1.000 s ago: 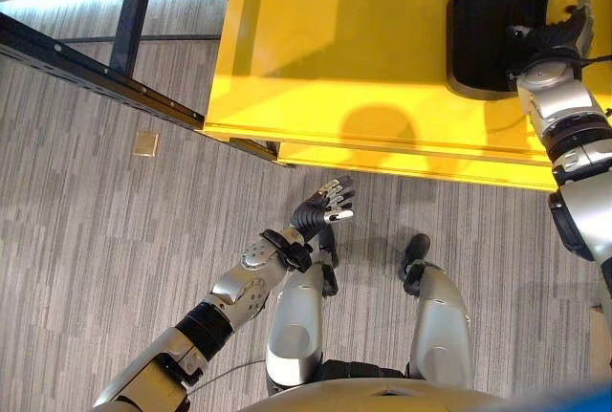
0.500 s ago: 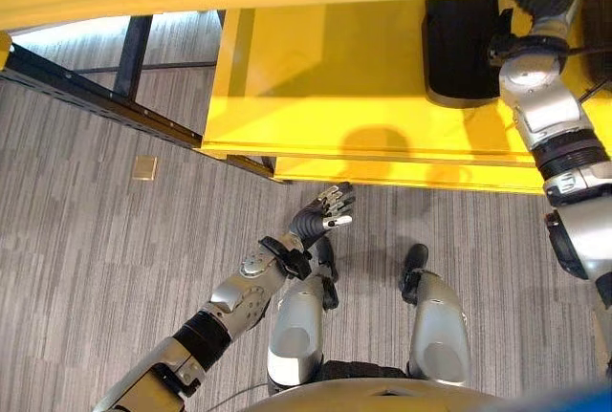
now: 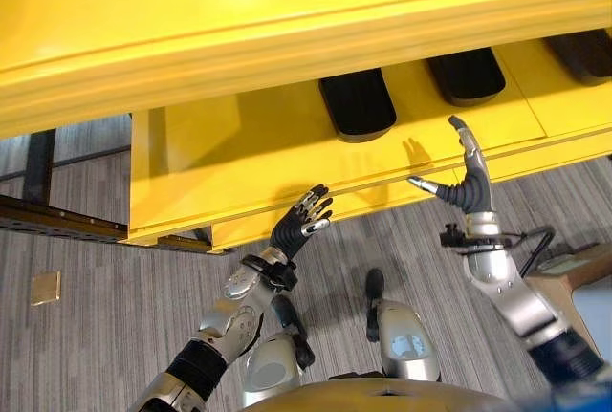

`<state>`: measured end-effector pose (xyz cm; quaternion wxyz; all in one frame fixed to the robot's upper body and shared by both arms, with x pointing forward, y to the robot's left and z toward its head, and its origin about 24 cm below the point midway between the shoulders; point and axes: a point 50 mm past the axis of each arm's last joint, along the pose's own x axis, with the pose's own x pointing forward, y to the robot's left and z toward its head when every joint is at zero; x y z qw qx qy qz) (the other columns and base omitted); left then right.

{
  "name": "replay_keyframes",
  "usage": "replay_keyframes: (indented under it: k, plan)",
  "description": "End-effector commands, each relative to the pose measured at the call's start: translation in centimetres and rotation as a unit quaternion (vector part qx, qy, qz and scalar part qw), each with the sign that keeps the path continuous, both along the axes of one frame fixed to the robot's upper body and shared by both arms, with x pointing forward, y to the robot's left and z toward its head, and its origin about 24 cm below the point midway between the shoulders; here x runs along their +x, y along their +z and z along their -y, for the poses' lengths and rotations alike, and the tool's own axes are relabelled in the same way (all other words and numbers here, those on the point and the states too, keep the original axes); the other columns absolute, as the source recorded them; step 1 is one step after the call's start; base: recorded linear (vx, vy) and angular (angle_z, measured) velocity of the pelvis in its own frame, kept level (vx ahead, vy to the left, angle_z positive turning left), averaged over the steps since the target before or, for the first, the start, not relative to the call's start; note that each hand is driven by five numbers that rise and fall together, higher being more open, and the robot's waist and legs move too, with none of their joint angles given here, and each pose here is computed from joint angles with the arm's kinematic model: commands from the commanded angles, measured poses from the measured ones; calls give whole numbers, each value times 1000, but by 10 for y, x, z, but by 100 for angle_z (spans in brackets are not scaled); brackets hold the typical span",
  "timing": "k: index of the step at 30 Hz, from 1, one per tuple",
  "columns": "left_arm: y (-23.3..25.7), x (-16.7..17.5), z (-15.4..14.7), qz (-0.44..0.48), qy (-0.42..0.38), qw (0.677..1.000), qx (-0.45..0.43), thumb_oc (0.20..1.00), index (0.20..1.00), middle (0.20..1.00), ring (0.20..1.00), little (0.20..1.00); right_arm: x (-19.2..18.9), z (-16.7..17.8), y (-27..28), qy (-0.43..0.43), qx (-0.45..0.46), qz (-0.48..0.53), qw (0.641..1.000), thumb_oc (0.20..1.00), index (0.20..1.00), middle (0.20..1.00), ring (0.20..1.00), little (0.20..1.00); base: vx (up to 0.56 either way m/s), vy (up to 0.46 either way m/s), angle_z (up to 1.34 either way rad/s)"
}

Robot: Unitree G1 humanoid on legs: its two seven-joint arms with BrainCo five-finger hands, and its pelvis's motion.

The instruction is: Move parts from the plastic box to the shelf.

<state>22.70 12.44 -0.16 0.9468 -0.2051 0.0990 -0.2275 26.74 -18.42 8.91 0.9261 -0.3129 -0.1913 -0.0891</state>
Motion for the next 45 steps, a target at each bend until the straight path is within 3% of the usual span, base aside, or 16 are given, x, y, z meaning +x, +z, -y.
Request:
replay_keyframes:
  k: [1, 5, 10, 17, 30, 38, 45]
  plan:
    - [11, -2, 0, 43, -7, 999, 0, 1000, 1000, 1000, 1000, 1000, -1, -13, 36, 51, -28, 119, 991, 1000, 1000, 1000, 1000, 1000, 0, 34, -3]
    - [8, -3, -11, 37, -1, 999, 8, 1000, 1000, 1000, 1000, 1000, -11, -19, 29, 90, -71, 113, 987, 1000, 1000, 1000, 1000, 1000, -19, 28, -8]
    - [-2, -8, -29, 25, -31, 998, 48, 1000, 1000, 1000, 1000, 1000, 0, -24, -3, 142, -247, -4, 958, 1000, 1000, 1000, 1000, 1000, -34, -44, 5]
    - [-4, -7, -41, 16, -46, 997, 66, 1000, 1000, 1000, 1000, 1000, 7, -16, -27, 143, -329, -89, 929, 1000, 1000, 1000, 1000, 1000, 7, -43, 13]
    - [-3, -3, -47, 9, -63, 995, 75, 1000, 1000, 1000, 1000, 1000, 14, -1, -59, 117, -384, -187, 897, 1000, 1000, 1000, 1000, 1000, 2, -32, 5]
    - [-6, -3, -46, 0, -69, 995, 74, 1000, 1000, 1000, 1000, 1000, 20, 8, -68, 81, -397, -190, 894, 1000, 1000, 1000, 1000, 1000, 19, -16, 3]
    - [-3, 9, -38, 4, -87, 994, 68, 1000, 1000, 1000, 1000, 1000, 48, 11, -63, 36, -402, -214, 890, 1000, 1000, 1000, 1000, 1000, 37, -35, 7]
